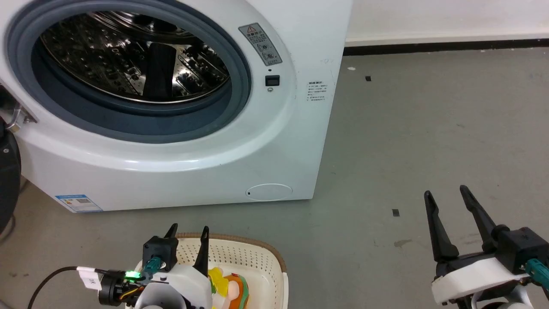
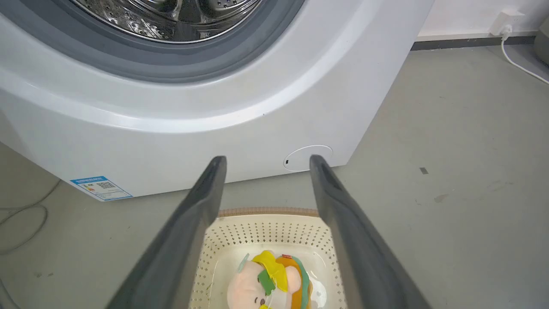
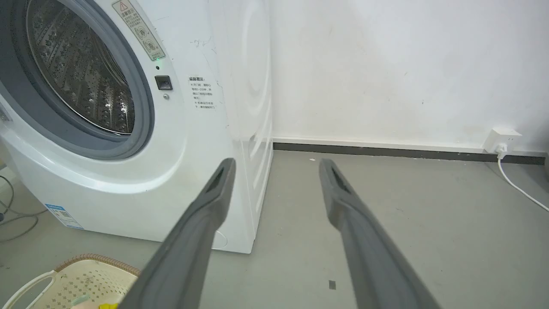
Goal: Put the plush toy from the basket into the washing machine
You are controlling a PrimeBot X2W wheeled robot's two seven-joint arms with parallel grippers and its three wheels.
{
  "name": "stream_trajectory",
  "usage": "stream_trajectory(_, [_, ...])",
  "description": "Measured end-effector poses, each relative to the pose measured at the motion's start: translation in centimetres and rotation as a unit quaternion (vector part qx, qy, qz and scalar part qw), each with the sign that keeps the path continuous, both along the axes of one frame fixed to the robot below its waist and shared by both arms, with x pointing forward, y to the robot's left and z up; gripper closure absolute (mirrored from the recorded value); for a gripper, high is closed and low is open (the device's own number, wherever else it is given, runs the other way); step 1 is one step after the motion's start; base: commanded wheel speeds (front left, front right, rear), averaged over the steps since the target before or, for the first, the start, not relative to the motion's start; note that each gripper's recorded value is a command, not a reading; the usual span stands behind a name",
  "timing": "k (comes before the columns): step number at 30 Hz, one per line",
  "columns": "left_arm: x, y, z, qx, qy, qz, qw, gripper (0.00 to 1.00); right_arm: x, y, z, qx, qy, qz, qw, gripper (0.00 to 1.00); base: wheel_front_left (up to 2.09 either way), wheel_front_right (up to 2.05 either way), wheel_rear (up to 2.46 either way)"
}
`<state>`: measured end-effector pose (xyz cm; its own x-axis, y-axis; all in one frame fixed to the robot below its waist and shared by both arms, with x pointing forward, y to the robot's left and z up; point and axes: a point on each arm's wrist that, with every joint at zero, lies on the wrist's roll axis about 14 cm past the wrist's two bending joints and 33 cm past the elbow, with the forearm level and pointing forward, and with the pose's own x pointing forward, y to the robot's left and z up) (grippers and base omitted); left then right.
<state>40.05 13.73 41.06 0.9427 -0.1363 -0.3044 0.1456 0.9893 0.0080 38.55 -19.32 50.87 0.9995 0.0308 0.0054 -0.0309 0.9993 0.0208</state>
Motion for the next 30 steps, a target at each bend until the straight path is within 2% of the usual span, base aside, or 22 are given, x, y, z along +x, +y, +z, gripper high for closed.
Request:
stream_trajectory(15, [0.1,-1.0,-6.7,0.016,0.101,-0.038,0.994,0.00,1.0,-1.4,-1.3,0.007,0.008,-0.021,1.000,0.00,0.00,0.00,0.00])
stream_trajectory(30, [-0.8,0.2,-14.2,0.045,0.220,-0.065,0.972,0.00,2.2,-3.0,-3.4,0.017,0.024,-0.046,0.999,0.00,0.00,0.00,0.00])
